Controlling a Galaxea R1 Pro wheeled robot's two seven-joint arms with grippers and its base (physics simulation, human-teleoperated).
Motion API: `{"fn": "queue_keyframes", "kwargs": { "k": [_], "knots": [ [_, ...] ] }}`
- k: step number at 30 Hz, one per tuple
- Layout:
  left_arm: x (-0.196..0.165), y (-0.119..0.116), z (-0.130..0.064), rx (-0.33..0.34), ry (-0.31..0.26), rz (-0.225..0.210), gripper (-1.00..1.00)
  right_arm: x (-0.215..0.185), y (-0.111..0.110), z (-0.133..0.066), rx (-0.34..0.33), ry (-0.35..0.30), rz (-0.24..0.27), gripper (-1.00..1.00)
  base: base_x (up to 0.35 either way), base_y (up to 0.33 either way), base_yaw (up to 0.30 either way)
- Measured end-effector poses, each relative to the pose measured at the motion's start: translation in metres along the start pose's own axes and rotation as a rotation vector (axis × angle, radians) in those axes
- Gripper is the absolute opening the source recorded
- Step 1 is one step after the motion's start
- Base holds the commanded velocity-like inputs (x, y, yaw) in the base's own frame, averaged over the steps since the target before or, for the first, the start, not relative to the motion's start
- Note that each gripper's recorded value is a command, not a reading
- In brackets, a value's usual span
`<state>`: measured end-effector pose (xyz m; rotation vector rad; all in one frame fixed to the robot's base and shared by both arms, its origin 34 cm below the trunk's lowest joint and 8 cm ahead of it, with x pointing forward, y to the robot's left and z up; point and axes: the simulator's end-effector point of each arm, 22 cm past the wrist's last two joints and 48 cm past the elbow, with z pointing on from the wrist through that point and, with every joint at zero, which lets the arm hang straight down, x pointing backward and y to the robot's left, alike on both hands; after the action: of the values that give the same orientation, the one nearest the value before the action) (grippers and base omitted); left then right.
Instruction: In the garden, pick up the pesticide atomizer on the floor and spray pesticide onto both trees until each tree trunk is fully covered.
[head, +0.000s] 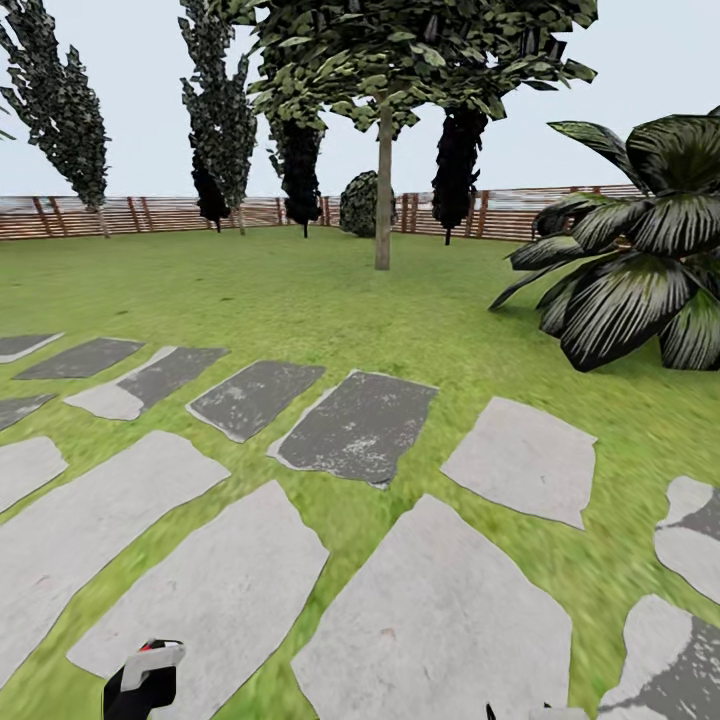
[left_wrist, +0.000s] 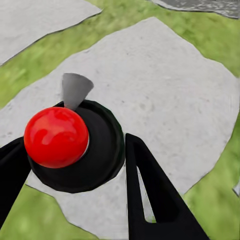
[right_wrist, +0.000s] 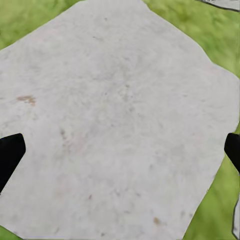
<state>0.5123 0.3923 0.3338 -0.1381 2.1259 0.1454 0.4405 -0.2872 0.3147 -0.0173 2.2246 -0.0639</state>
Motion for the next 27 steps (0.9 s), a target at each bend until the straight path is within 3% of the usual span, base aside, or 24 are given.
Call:
{"fn": "queue_keyframes", "kwargs": {
  "k": [27],
  "knots": [
    [0.0095, 0.0012, 0.0002, -0.004, 0.020, 0.002, -1.00, 0.0076, -0.0002, 0.0001, 0.003, 0.018, 0.002, 1.00, 0.337, 0.000, 0.000]
  ]
}}
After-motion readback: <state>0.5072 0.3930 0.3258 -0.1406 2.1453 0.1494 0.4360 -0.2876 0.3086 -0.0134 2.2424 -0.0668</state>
